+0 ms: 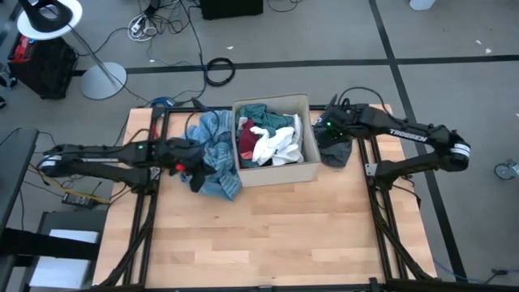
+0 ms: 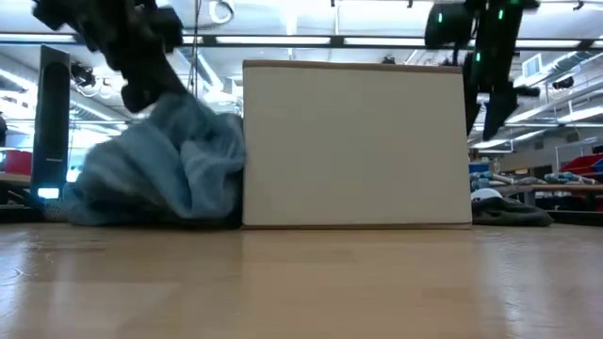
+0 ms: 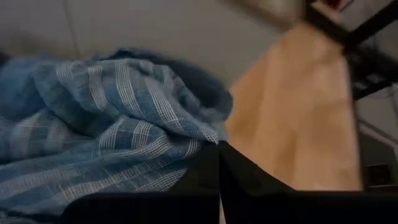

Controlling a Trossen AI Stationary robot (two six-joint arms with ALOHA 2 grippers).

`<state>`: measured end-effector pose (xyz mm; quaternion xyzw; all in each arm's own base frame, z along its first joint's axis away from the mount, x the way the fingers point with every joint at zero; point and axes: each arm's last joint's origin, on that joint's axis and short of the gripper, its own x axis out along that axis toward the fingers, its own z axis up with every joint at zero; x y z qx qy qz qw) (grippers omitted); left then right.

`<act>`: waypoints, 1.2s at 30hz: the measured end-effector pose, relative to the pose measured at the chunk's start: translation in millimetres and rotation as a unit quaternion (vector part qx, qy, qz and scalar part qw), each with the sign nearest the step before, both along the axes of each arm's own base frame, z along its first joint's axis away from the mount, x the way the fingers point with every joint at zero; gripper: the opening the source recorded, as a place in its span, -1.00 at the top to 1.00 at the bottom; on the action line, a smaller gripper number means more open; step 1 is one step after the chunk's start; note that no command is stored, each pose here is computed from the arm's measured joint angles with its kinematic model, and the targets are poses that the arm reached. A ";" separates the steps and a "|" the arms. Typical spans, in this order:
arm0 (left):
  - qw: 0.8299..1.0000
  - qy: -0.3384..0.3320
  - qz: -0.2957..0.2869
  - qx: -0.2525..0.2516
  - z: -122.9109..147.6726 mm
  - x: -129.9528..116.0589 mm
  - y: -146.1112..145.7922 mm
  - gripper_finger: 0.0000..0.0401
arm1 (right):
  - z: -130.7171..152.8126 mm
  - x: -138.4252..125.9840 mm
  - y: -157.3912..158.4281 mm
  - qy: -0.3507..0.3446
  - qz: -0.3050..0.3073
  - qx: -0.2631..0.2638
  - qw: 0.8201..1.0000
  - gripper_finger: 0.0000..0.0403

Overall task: Sort clothes
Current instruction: Put the blue towel into the bin

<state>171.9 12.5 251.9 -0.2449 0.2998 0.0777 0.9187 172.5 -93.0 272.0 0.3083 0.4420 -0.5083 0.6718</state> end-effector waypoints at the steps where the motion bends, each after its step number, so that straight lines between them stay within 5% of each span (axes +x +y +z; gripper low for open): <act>1: 1.000 -0.008 -0.004 0.001 4.3 -3.2 -3.1 1.00 | -8.8 -0.2 -3.4 -0.003 -0.006 0.003 1.000 -0.19; 20: 0.983 -0.146 -0.110 0.015 80.0 -26.8 -45.9 1.00 | -137.5 -26.6 -5.6 -0.001 -0.063 0.064 0.996 -0.11; 23: 0.980 -0.158 -0.120 0.014 89.0 -30.5 -48.8 1.00 | -139.1 -28.0 -1.9 0.004 -0.056 0.065 0.996 0.15; 28: 0.984 -0.145 -0.101 0.032 101.8 -39.4 -47.8 1.00 | -126.8 -25.1 8.7 -0.004 -0.012 0.075 0.997 0.88; 36: 0.993 -0.082 -0.059 0.064 95.5 -46.0 -43.4 1.00 | -94.0 -26.0 27.5 0.005 -0.001 0.062 0.998 0.92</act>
